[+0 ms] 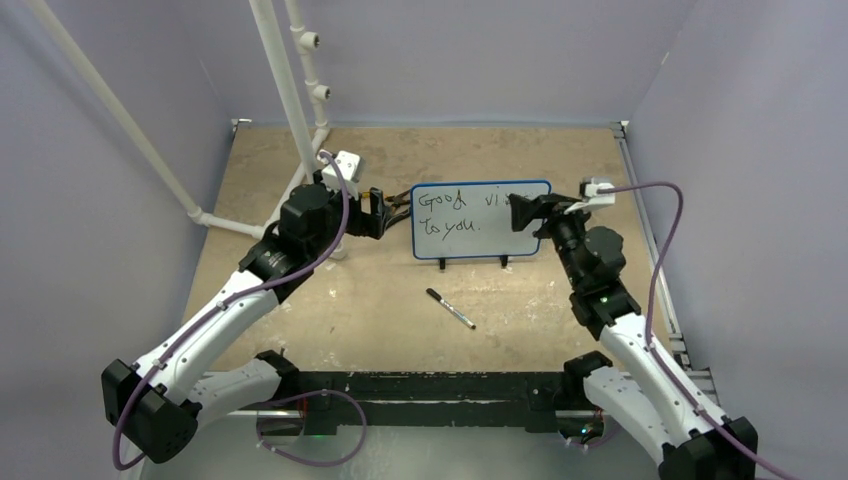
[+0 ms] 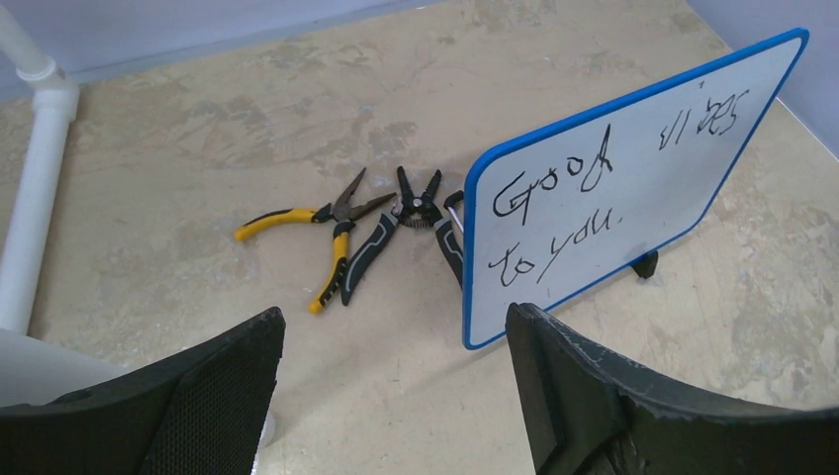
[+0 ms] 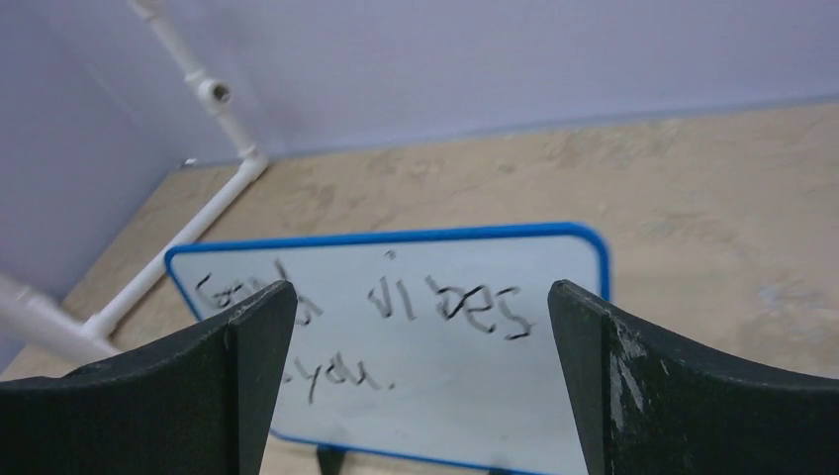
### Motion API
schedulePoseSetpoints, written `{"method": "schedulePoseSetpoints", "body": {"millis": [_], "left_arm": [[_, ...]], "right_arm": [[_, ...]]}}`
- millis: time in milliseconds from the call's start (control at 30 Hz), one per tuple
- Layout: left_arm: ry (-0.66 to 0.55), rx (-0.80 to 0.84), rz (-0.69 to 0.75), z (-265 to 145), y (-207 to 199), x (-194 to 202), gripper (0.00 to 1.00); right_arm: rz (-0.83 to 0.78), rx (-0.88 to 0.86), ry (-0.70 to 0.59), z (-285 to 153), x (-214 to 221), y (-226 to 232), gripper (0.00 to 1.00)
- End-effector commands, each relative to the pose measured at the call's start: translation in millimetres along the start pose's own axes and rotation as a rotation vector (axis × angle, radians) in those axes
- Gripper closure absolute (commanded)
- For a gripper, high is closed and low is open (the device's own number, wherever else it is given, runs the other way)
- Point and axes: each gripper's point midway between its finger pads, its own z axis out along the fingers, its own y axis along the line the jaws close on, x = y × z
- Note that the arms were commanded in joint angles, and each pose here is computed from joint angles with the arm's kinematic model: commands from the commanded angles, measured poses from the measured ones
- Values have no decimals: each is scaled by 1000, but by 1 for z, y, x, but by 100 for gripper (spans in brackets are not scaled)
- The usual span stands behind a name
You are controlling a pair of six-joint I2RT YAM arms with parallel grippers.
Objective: Write a sentence on the whiteboard
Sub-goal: Reset both arms
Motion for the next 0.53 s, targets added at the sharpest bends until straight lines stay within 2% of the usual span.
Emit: {"method": "schedulePoseSetpoints", "body": {"millis": [0, 200, 500], "left_arm": [[-86, -59, 0, -2, 11, -21, 18], [-111, -86, -8, -6, 17, -20, 18], [-93, -95, -1, -3, 19, -13, 18]], "right_arm": [[-69, -8, -210, -4, -68, -10, 1], [-105, 62, -337, -23, -88, -28, 1], [-127, 76, -395, -38, -95, -31, 1]]}}
